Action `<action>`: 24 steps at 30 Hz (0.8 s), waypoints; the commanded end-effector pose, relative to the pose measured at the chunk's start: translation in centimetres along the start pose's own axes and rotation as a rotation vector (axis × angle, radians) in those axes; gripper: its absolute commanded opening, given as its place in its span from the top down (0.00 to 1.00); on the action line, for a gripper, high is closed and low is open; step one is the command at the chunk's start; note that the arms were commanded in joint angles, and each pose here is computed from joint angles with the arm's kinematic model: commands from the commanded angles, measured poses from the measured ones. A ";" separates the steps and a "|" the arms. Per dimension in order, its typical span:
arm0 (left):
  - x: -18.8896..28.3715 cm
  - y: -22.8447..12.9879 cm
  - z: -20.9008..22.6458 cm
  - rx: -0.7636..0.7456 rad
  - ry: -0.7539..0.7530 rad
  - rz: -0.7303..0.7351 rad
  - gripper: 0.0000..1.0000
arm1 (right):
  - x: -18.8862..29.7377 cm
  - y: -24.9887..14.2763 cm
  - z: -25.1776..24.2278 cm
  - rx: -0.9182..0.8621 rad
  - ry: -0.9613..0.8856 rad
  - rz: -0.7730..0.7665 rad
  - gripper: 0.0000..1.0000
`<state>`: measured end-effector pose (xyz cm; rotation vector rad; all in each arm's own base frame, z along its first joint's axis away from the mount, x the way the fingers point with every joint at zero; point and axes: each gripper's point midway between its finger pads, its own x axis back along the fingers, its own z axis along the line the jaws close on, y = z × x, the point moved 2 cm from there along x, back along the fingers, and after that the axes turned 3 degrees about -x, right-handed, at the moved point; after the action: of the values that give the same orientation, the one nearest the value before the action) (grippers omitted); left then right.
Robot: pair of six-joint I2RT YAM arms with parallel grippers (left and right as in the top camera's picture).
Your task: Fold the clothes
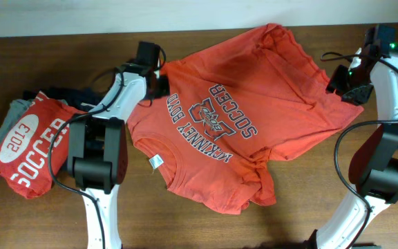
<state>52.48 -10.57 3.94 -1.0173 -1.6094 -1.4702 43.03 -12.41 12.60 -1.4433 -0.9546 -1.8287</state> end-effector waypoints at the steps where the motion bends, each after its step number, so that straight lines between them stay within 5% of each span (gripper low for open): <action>1: -3.3 -0.4 3.0 0.032 0.019 0.021 1.00 | -0.1 -0.1 -0.1 0.004 0.004 0.006 0.48; 11: -5.0 2.4 7.7 0.059 -0.005 0.025 0.99 | -0.1 -0.3 -0.1 0.004 0.002 0.013 0.48; 17: -0.9 8.9 7.2 -0.129 -0.013 -0.144 0.91 | -0.1 -0.3 -0.1 0.004 0.002 0.013 0.48; 24: 6.3 13.3 5.3 -0.165 -0.022 -0.224 0.81 | -0.4 -0.3 -0.1 0.036 0.002 0.010 0.47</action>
<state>61.35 -3.82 11.28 -0.9894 -1.6807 -1.6836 42.95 -12.38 12.54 -1.4402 -0.9575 -1.8201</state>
